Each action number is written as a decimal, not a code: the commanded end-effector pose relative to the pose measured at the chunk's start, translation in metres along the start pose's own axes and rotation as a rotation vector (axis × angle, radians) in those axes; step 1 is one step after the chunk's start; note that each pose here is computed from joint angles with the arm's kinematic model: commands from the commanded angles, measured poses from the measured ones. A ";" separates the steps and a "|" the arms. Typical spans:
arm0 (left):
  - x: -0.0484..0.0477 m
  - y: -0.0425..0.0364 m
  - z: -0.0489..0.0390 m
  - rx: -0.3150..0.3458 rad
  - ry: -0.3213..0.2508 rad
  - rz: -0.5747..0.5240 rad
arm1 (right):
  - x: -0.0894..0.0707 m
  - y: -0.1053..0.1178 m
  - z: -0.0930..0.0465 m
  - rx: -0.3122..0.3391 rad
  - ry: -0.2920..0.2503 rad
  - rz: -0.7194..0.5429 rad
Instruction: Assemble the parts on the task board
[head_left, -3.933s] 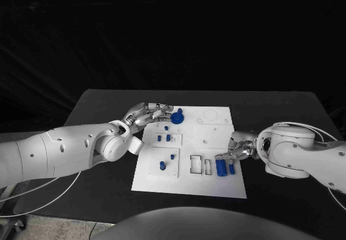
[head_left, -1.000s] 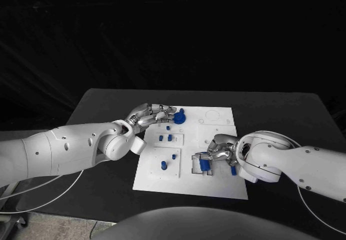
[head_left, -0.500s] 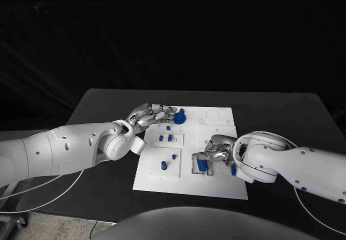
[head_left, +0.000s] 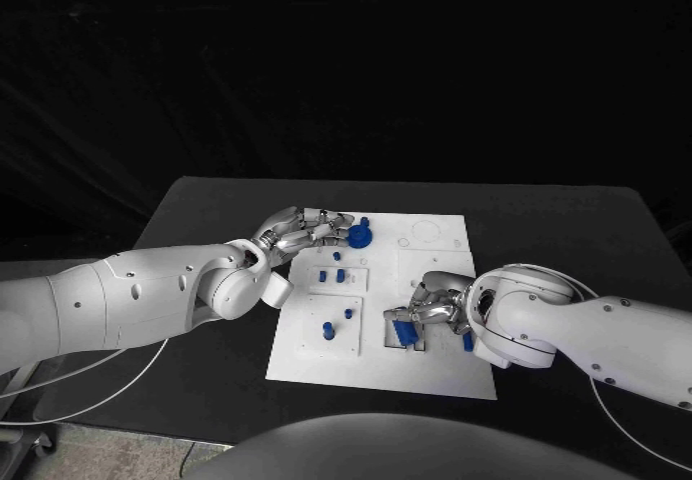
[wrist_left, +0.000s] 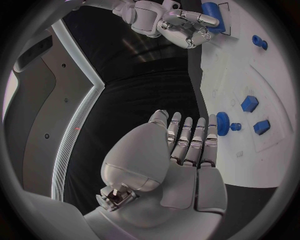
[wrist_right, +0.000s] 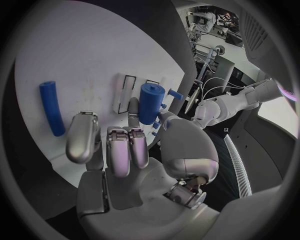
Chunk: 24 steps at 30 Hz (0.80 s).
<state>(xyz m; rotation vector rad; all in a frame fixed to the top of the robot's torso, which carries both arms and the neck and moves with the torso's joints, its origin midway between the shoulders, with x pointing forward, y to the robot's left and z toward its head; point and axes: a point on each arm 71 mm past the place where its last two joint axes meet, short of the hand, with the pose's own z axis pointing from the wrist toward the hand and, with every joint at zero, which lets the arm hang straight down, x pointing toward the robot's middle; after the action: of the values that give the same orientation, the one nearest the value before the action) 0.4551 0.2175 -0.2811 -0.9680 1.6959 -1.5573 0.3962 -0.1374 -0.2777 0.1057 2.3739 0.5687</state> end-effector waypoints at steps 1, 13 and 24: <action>0.0021 0.0003 0.0002 0.004 0.021 -0.014 | 0.006 -0.001 0.000 0.013 0.031 -0.032; 0.0020 0.0010 -0.0001 0.001 0.022 -0.015 | 0.005 -0.002 0.001 0.018 0.018 -0.033; 0.0020 0.0016 -0.0001 -0.005 0.024 -0.016 | 0.004 -0.002 0.002 0.018 0.008 -0.028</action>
<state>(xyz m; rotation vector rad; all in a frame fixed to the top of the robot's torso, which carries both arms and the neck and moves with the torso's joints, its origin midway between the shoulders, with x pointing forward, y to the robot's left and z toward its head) 0.4547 0.2181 -0.2827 -0.9731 1.7050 -1.5549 0.3961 -0.1369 -0.2791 0.0887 2.3747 0.5548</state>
